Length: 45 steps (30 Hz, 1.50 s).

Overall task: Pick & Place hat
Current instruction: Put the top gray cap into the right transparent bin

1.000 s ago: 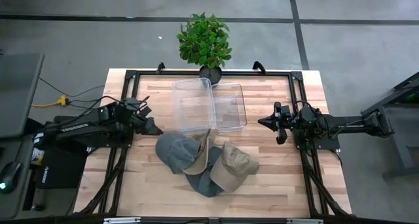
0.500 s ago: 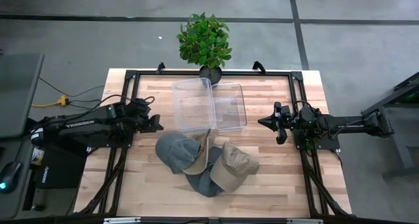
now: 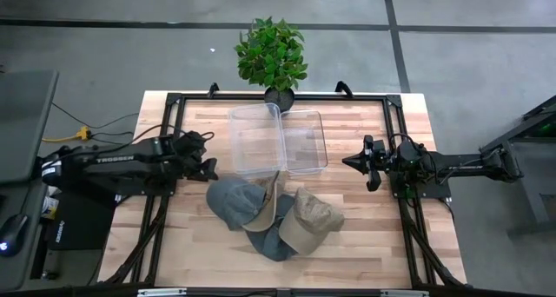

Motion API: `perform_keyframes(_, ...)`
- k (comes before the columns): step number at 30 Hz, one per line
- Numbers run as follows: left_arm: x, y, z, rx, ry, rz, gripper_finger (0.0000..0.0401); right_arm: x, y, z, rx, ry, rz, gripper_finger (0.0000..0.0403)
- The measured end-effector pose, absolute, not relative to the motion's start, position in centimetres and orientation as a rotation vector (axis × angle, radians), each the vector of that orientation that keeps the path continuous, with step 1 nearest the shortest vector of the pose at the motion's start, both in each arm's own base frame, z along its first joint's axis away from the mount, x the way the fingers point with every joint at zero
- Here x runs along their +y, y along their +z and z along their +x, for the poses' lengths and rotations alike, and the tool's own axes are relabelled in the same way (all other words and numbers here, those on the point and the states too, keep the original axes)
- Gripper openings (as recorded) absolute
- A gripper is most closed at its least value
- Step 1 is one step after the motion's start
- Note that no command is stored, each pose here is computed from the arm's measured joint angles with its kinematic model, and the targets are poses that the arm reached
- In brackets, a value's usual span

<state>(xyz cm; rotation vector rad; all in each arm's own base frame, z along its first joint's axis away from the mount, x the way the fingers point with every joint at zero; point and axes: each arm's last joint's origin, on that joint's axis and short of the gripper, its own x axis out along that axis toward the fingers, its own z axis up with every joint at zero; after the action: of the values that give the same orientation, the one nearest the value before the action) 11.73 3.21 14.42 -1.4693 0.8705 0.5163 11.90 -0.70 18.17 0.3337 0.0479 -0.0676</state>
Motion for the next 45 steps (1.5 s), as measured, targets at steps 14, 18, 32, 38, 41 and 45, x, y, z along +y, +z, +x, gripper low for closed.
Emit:
perform_keyframes(14,2.4,14.1,12.5,0.929,0.466,-1.428,0.0237,-0.7,18.2,11.9,0.047,-0.068,0.334,0.0001)
perform_keyframes(18,2.4,14.1,12.6,0.932,0.459,-1.425,0.0237,-0.7,18.2,11.9,0.048,-0.068,0.334,0.0001)
perform_keyframes(32,2.2,13.5,13.9,0.967,0.416,-1.419,0.0237,-0.7,18.2,11.9,0.048,-0.067,0.334,0.0001)
perform_keyframes(38,2.2,13.5,14.0,0.967,0.392,-1.425,0.0235,-0.7,18.2,11.9,0.048,-0.068,0.334,0.0001)
perform_keyframes(41,2.2,13.5,14.0,0.969,0.388,-1.427,0.0218,-0.7,18.2,11.9,0.048,-0.067,0.334,0.0001)
perform_keyframes(45,2.2,13.4,13.9,0.980,0.389,-1.428,0.0170,-0.7,18.2,11.9,0.048,-0.067,0.334,0.0001)
